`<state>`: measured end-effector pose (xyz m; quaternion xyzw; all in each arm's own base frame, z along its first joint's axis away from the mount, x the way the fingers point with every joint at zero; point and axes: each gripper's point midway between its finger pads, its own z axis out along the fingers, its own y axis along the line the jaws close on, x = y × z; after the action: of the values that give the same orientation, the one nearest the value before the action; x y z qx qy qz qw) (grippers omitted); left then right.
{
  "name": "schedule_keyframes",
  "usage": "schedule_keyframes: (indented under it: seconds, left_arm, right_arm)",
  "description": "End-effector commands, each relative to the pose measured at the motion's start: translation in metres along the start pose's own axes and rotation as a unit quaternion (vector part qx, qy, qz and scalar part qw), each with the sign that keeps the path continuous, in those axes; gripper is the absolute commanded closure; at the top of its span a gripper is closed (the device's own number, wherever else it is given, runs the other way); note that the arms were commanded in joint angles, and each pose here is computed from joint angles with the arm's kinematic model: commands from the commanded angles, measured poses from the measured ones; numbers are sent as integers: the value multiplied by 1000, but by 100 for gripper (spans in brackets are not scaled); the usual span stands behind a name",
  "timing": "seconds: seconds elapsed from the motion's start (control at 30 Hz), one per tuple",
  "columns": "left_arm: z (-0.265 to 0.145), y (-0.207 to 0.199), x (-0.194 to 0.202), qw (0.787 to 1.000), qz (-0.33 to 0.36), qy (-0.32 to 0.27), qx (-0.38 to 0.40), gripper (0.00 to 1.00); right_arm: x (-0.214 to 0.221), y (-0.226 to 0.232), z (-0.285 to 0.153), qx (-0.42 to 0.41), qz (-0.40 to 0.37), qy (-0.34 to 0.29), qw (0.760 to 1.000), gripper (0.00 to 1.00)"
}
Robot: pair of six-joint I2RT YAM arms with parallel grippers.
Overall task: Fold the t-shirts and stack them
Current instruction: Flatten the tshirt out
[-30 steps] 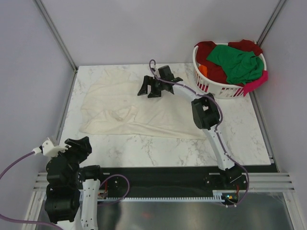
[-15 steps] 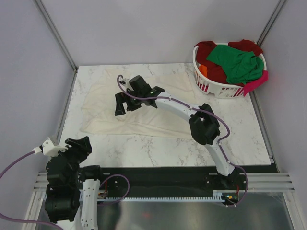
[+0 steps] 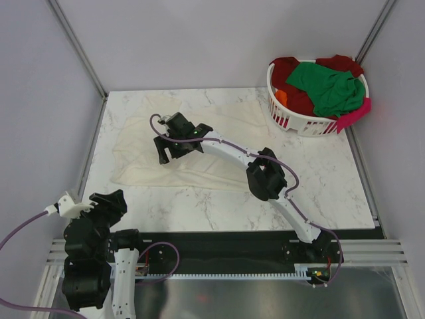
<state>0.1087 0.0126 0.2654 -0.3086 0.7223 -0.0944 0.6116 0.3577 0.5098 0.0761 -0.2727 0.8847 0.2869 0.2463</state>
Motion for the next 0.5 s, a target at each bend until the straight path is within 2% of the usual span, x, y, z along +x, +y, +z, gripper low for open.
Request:
schedule_keyframes:
  seconds: [0.0,0.3,0.47]
  left_arm:
    - [-1,-5,-9,1000,-18,-21,10,38]
    - [-3,-5,-10,999,-20,-28,13,38]
    - [-4,-6,-10,999,-19,-29,15,37]
  right_arm:
    - [-15,11,-5,29,-36,-25,999,10]
    - [-1,16,14,53,-62,-20,997,17]
    - [8,14,25,62,-68,-14,996,24]
